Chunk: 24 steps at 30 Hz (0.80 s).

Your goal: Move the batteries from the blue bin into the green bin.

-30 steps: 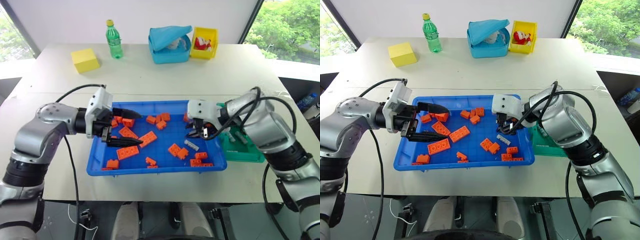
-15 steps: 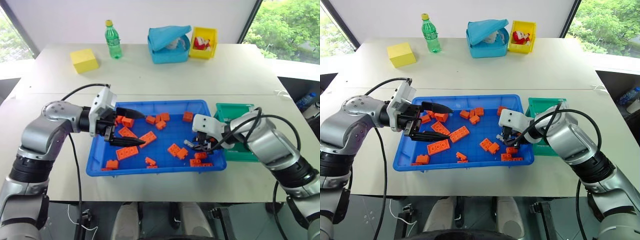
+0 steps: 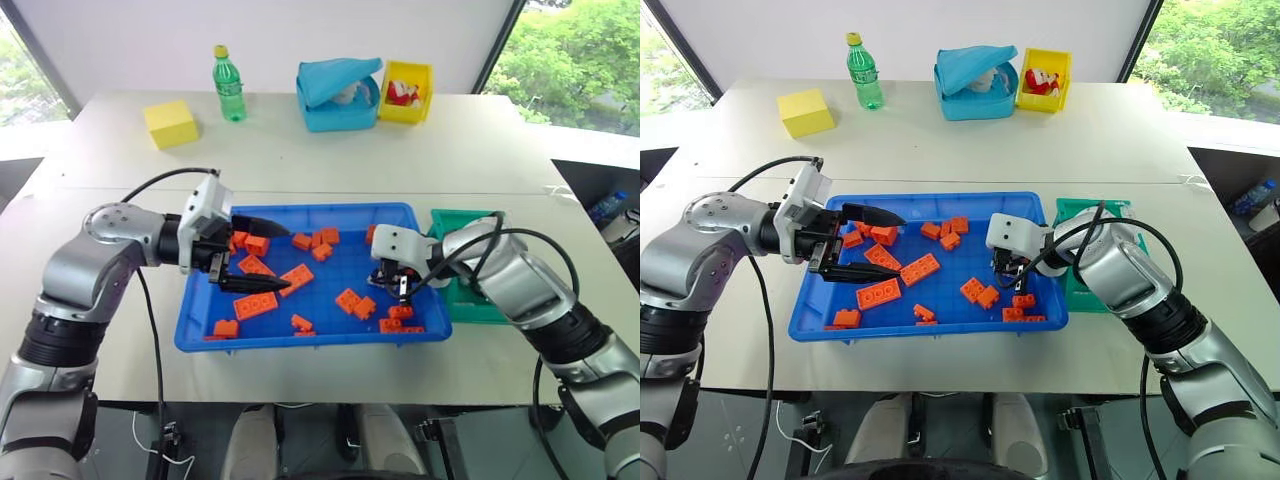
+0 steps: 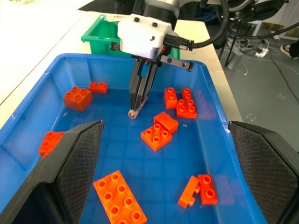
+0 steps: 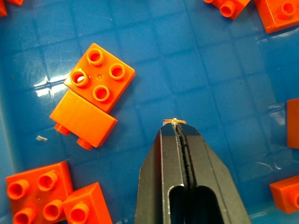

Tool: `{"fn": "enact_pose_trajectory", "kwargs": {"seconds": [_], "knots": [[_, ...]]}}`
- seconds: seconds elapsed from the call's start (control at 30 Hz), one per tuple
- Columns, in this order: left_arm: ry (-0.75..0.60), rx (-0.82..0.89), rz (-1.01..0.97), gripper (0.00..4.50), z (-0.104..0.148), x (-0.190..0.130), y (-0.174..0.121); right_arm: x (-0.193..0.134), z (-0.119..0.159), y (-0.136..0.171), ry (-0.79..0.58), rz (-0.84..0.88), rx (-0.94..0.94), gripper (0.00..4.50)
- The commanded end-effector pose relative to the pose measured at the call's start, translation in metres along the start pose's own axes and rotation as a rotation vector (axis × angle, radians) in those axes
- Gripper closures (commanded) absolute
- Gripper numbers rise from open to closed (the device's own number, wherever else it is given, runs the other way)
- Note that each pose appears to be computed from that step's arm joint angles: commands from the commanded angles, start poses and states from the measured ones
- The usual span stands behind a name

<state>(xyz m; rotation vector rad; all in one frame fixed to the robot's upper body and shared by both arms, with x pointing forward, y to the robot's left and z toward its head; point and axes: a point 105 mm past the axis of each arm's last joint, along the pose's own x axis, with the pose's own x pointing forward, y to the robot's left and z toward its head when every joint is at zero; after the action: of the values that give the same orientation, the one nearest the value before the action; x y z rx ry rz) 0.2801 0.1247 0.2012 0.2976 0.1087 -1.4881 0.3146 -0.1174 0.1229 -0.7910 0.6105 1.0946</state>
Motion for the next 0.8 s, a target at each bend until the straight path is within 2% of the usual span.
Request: {"fn": "enact_pose_trajectory", "kwargs": {"seconds": [0.03, 0.17, 0.27, 0.37, 0.57, 0.8], "knots": [[-0.006, 0.043, 0.015, 0.00, 0.009, -0.005, 0.001, -0.002, 0.000, 0.004, 0.008, 0.017, 0.000, 4.47], [-0.010, 0.044, 0.013, 0.00, 0.009, -0.003, 0.002, -0.004, -0.001, 0.004, 0.010, 0.010, -0.010, 4.47], [-0.012, 0.045, 0.009, 0.00, 0.009, -0.002, 0.002, -0.005, -0.001, 0.001, 0.015, -0.011, -0.020, 3.60], [-0.011, 0.045, 0.006, 0.00, 0.009, -0.002, 0.002, -0.006, -0.002, 0.002, 0.021, -0.014, -0.025, 2.21], [-0.009, 0.043, 0.006, 0.00, 0.008, -0.004, 0.002, -0.025, 0.012, -0.005, -0.019, -0.043, -0.023, 2.21], [-0.012, 0.045, 0.002, 0.00, 0.009, -0.002, 0.002, -0.026, 0.004, -0.028, 0.031, -0.139, -0.008, 2.21]]}}
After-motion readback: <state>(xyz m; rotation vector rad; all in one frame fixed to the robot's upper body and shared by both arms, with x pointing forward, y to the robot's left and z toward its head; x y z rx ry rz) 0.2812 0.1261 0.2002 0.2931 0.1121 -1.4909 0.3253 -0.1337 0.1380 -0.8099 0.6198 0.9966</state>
